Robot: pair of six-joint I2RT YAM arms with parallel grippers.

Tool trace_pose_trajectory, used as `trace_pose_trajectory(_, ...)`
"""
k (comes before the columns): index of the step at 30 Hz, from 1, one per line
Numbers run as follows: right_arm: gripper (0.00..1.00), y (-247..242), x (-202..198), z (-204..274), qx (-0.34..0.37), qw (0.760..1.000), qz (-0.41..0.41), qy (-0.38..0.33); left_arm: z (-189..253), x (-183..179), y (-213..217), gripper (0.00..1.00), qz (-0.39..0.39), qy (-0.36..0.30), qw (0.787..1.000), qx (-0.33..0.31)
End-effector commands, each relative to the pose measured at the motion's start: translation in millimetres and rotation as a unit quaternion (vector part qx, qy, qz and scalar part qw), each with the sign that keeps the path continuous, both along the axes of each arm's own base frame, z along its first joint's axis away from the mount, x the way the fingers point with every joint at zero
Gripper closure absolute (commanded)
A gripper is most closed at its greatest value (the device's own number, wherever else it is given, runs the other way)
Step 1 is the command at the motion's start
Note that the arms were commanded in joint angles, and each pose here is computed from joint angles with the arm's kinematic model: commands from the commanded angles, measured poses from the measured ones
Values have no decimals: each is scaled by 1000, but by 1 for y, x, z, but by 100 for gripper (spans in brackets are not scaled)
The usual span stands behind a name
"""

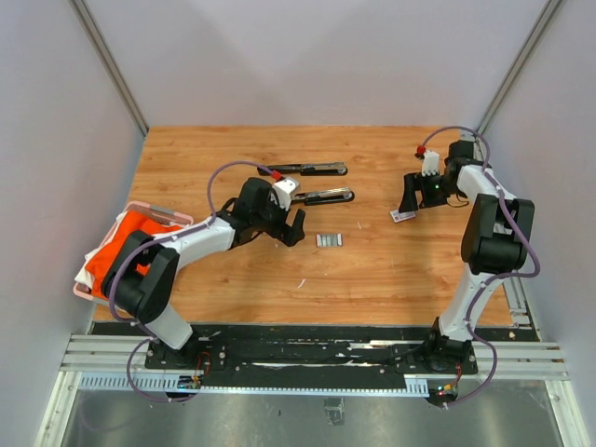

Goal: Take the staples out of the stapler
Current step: Close the staple box at the center of the board.

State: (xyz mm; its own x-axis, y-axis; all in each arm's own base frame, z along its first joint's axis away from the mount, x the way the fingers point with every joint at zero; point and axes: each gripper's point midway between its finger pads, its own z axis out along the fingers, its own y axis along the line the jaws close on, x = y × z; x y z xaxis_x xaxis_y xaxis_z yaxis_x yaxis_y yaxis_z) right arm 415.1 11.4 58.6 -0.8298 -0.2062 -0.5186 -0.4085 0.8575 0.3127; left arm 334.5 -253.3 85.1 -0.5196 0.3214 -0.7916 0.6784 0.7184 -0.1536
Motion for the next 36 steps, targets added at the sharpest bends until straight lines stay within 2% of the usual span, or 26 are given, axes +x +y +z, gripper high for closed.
trace_pose_trajectory(1,18,-6,-3,-11,0,1000,-16,16,9,5,-19,2,14,20,999,-46)
trace_pose_trajectory(15,18,-3,7,-24,-5,999,-10,31,-13,-5,-33,2,11,72,995,-69)
trace_pose_trajectory(25,18,18,1,-37,3,999,27,43,-19,-10,-41,2,9,73,995,-72)
trace_pose_trajectory(36,18,49,-14,-29,19,996,81,36,-18,-14,-43,2,0,74,994,-75)
